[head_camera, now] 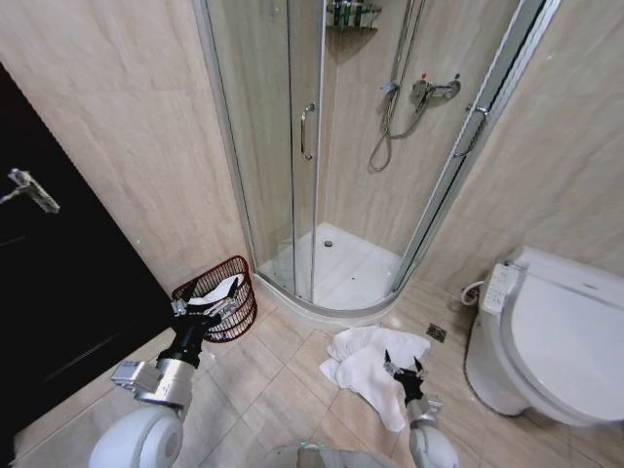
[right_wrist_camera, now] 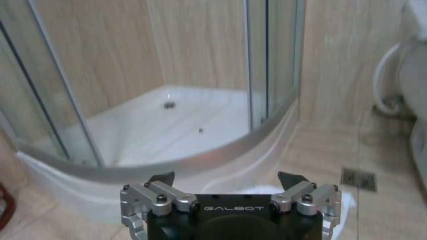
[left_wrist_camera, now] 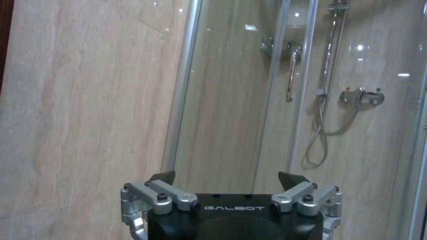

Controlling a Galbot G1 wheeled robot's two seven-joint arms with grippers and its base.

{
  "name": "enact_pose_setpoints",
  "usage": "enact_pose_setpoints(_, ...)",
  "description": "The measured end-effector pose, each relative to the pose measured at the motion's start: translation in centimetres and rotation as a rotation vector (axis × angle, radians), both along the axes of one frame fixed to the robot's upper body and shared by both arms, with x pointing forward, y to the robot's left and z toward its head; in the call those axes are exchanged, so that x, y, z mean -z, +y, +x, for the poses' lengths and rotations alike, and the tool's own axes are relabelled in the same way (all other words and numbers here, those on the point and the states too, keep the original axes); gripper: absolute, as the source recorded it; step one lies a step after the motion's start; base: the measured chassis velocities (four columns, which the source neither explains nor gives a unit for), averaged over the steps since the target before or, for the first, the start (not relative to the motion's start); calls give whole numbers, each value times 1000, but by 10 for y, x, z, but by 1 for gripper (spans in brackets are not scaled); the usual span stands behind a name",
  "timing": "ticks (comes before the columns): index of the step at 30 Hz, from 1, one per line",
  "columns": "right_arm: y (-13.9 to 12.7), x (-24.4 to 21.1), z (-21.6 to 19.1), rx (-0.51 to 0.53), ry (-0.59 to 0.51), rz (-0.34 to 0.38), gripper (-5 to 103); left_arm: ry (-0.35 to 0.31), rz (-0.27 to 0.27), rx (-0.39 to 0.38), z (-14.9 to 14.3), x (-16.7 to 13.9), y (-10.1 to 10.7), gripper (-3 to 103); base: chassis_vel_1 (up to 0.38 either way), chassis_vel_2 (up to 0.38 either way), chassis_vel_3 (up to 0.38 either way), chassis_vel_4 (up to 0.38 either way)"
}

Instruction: Discard the used towel into the hamper.

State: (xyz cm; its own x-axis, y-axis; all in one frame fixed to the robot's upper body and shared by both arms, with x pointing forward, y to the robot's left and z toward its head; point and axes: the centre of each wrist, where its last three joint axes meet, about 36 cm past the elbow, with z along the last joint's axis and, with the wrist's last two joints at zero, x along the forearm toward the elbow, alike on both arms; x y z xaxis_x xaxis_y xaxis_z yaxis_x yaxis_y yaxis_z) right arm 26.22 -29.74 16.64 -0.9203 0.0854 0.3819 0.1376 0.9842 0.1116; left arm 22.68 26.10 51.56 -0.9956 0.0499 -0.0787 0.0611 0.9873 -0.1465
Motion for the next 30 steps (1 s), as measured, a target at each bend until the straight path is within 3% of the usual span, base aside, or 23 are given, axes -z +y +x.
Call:
enact_pose_setpoints(18,-33,24,-5,-33,34,-48,100,0,0,0,0,0,0,100,0,0,0,0)
enact_pose_setpoints(30,-32,69,-22,-43,-10,-80,100,0,0,0,0,0,0,100,0,0,0,0)
